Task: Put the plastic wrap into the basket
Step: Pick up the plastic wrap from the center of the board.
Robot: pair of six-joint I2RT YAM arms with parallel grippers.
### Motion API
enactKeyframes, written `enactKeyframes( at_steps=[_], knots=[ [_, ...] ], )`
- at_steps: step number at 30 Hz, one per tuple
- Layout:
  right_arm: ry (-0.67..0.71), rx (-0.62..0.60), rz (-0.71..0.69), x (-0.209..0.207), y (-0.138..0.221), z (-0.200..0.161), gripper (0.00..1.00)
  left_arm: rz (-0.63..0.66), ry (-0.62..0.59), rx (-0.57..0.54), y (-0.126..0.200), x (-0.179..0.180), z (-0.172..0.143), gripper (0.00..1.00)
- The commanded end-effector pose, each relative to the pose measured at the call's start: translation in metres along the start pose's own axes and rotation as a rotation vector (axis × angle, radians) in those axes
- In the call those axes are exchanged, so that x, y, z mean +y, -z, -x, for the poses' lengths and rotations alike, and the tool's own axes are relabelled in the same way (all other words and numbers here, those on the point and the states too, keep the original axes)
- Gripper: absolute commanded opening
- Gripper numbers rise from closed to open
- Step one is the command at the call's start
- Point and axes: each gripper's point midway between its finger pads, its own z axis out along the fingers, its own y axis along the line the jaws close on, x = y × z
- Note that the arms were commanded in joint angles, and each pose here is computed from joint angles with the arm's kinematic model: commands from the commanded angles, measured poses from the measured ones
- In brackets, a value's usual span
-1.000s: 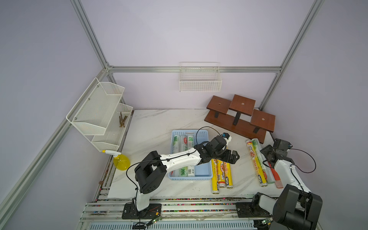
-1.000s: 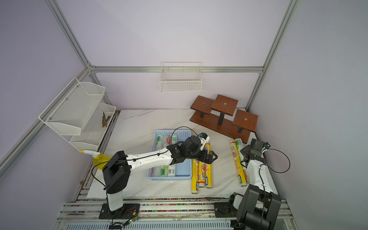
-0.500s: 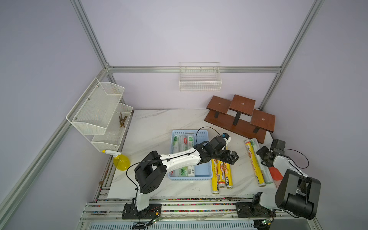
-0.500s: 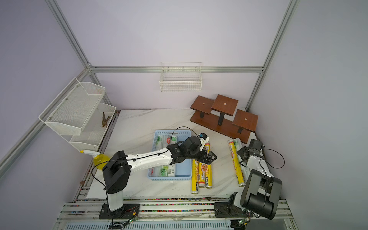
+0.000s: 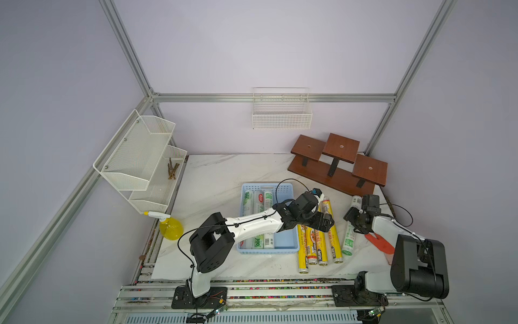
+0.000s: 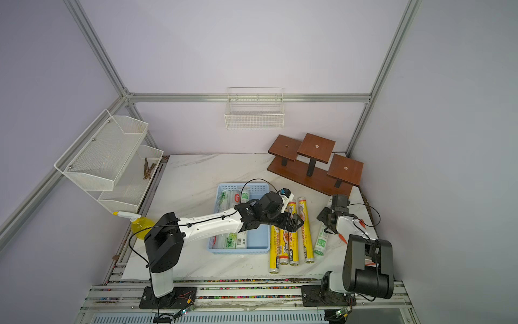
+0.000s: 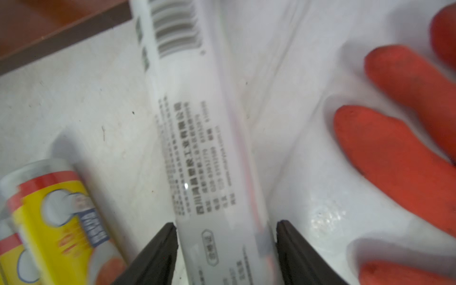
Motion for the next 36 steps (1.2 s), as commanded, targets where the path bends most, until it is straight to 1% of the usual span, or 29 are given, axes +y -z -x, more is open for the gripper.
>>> enactKeyframes(
  at_steps=[1, 3, 6, 8, 11, 13, 17, 19, 21, 22, 25, 27, 29, 31, 33, 36],
  knots=[
    [0.095, 0.056, -0.038, 0.006, 0.000, -0.011, 0.67, 0.004, -0.027, -0.059, 0.015, -0.004, 0.022, 1.00],
    [0.121, 0.070, -0.040, 0.012, 0.001, -0.016, 0.68, 0.015, -0.017, -0.070, 0.017, 0.000, 0.022, 1.00],
    [0.159, 0.117, -0.011, 0.024, 0.001, -0.029, 0.71, 0.011, -0.010, -0.081, 0.020, 0.002, 0.023, 1.00],
    [0.197, 0.136, -0.014, 0.031, 0.000, -0.038, 0.73, 0.013, -0.010, -0.082, 0.022, 0.003, 0.023, 1.00],
    [0.213, 0.152, -0.049, 0.029, -0.004, -0.045, 0.75, 0.009, -0.011, -0.083, 0.022, 0.003, 0.023, 1.00],
    [0.222, 0.166, -0.070, 0.028, -0.006, -0.047, 0.75, -0.001, -0.008, -0.083, 0.021, 0.001, 0.022, 1.00],
    [0.228, 0.156, -0.120, 0.024, -0.006, -0.044, 0.72, -0.015, 0.002, -0.078, 0.020, -0.001, 0.021, 1.00],
    [0.233, 0.145, -0.135, 0.023, -0.005, -0.040, 0.68, -0.023, 0.004, -0.078, 0.020, -0.003, 0.021, 1.00],
    [0.238, 0.132, -0.136, 0.025, -0.004, -0.035, 0.67, -0.026, 0.006, -0.079, 0.020, -0.003, 0.022, 1.00],
    [0.243, 0.153, -0.155, 0.022, -0.010, -0.038, 0.63, -0.028, 0.006, -0.078, 0.020, -0.003, 0.021, 1.00],
    [0.245, 0.161, -0.181, 0.020, -0.012, -0.037, 0.59, -0.027, 0.007, -0.079, 0.020, -0.002, 0.021, 1.00],
    [0.249, 0.157, -0.167, 0.022, -0.011, -0.037, 0.56, -0.028, 0.009, -0.084, 0.020, -0.003, 0.022, 1.00],
    [0.250, 0.133, -0.158, 0.023, -0.008, -0.032, 0.52, -0.033, 0.012, -0.083, 0.018, -0.003, 0.022, 1.00],
    [0.245, 0.096, -0.153, 0.024, 0.001, -0.026, 0.44, -0.043, 0.015, -0.080, 0.017, -0.005, 0.023, 1.00],
    [0.239, 0.065, -0.140, 0.027, 0.009, -0.020, 0.41, -0.054, 0.017, -0.076, 0.015, -0.008, 0.022, 1.00],
    [0.230, 0.022, -0.120, 0.030, 0.020, -0.013, 0.39, -0.061, 0.024, -0.070, 0.014, -0.009, 0.021, 1.00]
  ],
)
